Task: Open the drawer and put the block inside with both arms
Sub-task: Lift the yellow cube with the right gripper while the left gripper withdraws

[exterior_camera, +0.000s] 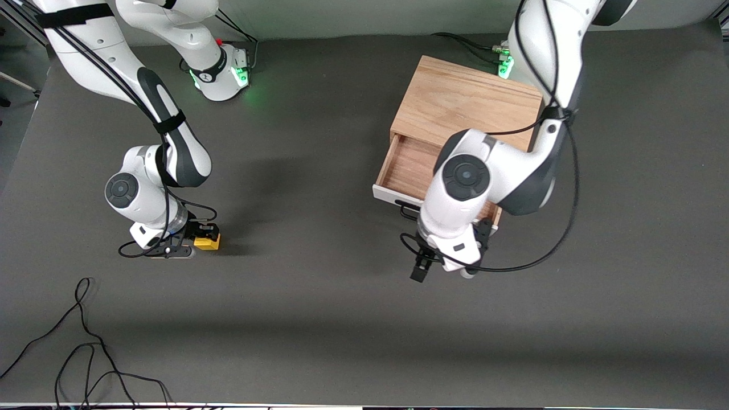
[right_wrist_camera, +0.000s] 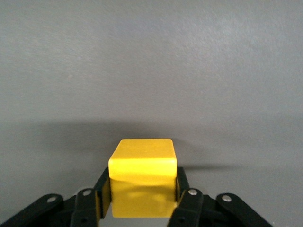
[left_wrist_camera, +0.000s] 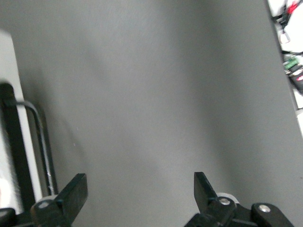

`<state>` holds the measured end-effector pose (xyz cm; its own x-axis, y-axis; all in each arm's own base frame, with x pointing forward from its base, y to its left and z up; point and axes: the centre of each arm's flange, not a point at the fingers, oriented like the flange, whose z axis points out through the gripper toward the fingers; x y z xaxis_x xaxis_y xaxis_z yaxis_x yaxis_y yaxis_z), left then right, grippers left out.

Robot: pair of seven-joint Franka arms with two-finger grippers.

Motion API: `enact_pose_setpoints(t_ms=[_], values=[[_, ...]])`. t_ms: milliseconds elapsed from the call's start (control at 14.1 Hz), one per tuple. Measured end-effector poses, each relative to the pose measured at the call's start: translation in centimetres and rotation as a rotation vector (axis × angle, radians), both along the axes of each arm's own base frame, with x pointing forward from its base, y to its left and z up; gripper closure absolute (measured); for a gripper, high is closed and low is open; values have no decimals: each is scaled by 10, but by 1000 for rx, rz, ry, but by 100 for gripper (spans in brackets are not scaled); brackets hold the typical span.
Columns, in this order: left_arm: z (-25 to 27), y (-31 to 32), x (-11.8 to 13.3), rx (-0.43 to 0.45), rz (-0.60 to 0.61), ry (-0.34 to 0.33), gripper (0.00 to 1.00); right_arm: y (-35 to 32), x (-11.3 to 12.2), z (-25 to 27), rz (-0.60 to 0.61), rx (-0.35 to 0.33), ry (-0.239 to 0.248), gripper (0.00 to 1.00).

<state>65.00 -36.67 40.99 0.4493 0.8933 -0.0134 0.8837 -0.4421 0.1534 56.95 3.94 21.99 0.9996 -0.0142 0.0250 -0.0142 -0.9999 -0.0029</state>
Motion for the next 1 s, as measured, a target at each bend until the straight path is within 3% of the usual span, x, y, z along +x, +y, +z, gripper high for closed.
enact_pose_setpoints(t_ms=[142,356,569,782,996], values=[[51,44,6,24,-92,7,0,16,8,38,27,9,-1,45],[120,117,0,24,-231,42,0,32,20,127,55,22,72,45],[164,186,-13,38,-443,87,0,39,34,233,72,29,126,45],[188,256,-23,43,-612,128,0,50,37,308,85,38,126,45],[201,310,-34,37,-751,144,0,99,24,365,68,40,118,45]])
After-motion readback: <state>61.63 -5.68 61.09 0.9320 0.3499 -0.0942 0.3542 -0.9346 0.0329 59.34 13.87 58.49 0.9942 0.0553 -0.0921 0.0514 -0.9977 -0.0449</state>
